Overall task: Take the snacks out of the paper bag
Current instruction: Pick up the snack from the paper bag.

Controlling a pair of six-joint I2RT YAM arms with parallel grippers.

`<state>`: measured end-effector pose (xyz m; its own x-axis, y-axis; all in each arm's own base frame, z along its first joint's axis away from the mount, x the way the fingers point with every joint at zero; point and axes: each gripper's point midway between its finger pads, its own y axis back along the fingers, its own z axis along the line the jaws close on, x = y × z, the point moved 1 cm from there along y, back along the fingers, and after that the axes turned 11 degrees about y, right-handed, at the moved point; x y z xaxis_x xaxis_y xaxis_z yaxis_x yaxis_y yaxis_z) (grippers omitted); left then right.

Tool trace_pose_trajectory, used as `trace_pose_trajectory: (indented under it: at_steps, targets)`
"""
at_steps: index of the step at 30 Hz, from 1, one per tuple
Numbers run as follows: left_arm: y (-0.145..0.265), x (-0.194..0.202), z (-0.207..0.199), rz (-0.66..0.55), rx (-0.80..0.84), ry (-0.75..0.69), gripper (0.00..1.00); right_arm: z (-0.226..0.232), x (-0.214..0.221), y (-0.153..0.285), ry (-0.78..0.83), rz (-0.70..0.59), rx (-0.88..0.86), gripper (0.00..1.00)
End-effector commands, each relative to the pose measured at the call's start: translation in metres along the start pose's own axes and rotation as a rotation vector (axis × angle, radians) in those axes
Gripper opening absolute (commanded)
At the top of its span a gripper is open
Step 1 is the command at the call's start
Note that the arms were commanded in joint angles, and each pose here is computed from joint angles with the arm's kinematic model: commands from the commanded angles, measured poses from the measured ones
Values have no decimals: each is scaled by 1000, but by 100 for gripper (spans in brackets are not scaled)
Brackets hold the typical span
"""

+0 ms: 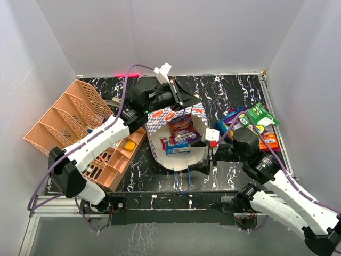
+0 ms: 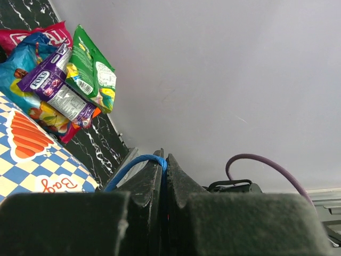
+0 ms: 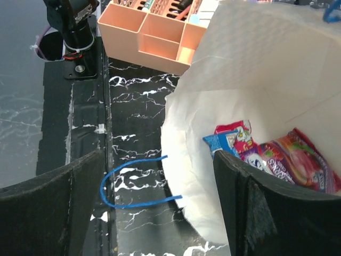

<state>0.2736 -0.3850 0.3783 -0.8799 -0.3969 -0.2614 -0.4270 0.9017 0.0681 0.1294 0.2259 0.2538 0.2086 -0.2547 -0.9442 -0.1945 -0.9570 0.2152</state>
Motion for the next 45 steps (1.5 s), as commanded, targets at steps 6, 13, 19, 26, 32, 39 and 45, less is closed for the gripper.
trace_pose_trajectory:
  at_steps: [6,13,19,26,32,39,45]
  targets:
    - [13,2,-16,0,60,-5,0,15,0,-31,354,-107,-84,78]
    - [15,7,-17,27,78,1,0,4,40,-65,529,104,0,90]
    - [20,10,-21,29,102,2,0,-35,95,-70,623,382,164,93]
    - [22,15,-21,44,139,22,0,-49,116,-81,649,440,238,80]
    - [26,16,-23,43,147,29,0,-61,139,-90,692,505,274,77]
    - [29,16,-23,35,137,32,0,-73,153,-110,700,493,281,77]
    - [30,14,-24,27,125,30,0,-72,169,-119,692,518,244,73]
